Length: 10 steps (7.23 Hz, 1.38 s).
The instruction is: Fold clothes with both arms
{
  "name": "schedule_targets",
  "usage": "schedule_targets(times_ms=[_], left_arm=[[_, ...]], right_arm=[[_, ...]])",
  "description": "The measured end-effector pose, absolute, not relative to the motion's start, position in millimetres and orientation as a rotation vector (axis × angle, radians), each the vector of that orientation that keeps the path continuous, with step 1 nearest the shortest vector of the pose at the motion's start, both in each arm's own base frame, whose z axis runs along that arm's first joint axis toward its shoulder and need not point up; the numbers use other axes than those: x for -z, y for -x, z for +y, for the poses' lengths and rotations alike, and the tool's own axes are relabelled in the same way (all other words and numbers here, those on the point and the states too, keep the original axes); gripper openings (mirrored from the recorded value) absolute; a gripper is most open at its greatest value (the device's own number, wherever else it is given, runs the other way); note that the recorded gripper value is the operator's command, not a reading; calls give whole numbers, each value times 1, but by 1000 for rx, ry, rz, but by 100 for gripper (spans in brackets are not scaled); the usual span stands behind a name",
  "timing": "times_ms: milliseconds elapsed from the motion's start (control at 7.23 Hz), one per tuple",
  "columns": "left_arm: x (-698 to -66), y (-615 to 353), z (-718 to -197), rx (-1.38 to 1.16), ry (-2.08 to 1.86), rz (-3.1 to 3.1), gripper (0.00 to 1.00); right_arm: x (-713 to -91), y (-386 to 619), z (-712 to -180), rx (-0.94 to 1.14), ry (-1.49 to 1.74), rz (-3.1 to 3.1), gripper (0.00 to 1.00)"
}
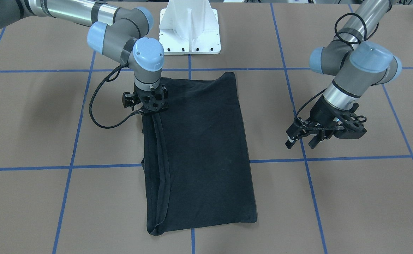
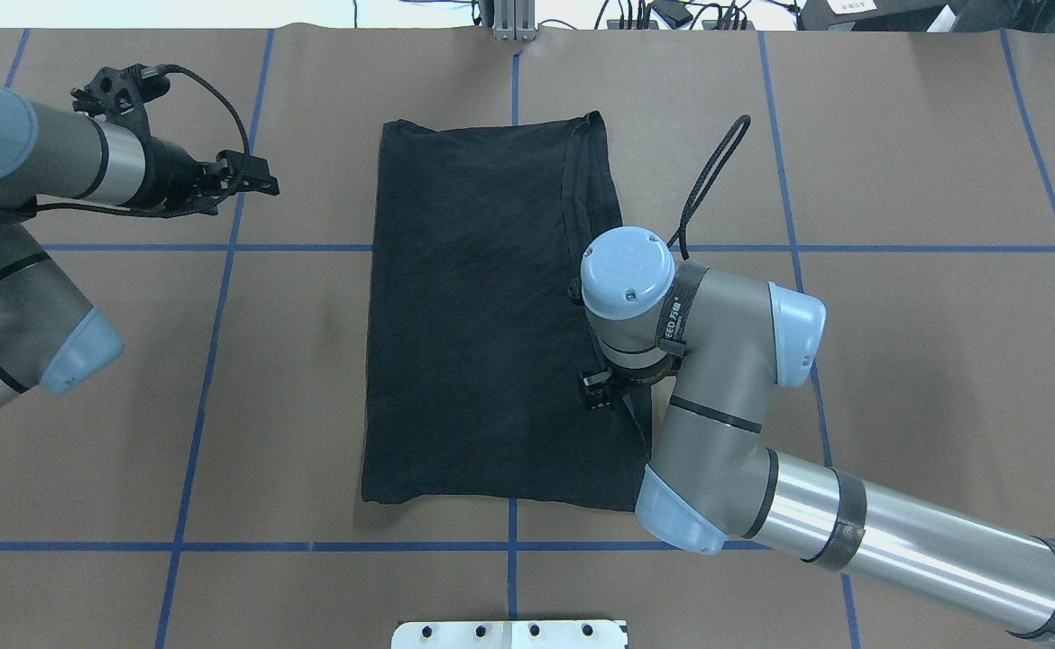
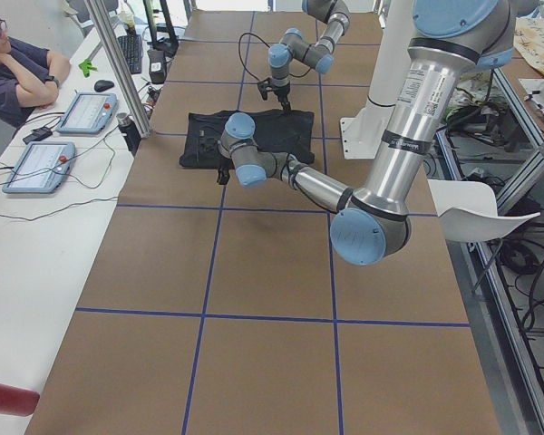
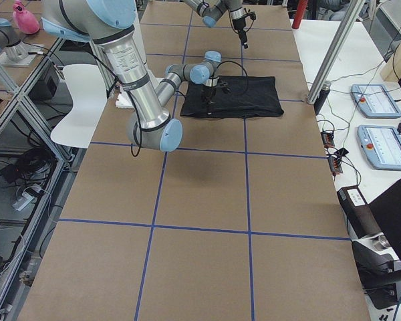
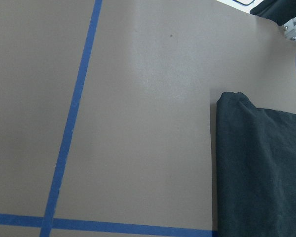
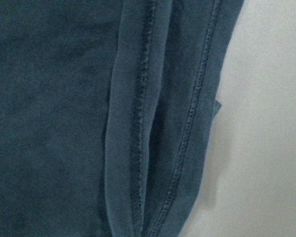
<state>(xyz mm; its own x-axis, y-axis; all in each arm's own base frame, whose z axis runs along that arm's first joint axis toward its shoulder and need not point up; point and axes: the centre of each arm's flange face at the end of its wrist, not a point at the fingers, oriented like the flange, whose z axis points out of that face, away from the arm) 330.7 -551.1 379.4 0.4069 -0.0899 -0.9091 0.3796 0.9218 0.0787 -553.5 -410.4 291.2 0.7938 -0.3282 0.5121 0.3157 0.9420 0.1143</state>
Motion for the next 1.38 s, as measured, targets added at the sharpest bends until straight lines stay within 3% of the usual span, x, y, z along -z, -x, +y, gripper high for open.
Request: schedule_targets(times_ms=[1383], left_arm=[[-371,-331,-552,297,-300,1128,100]], right_arm=[[-320,487,-454,269,10,-568,99]])
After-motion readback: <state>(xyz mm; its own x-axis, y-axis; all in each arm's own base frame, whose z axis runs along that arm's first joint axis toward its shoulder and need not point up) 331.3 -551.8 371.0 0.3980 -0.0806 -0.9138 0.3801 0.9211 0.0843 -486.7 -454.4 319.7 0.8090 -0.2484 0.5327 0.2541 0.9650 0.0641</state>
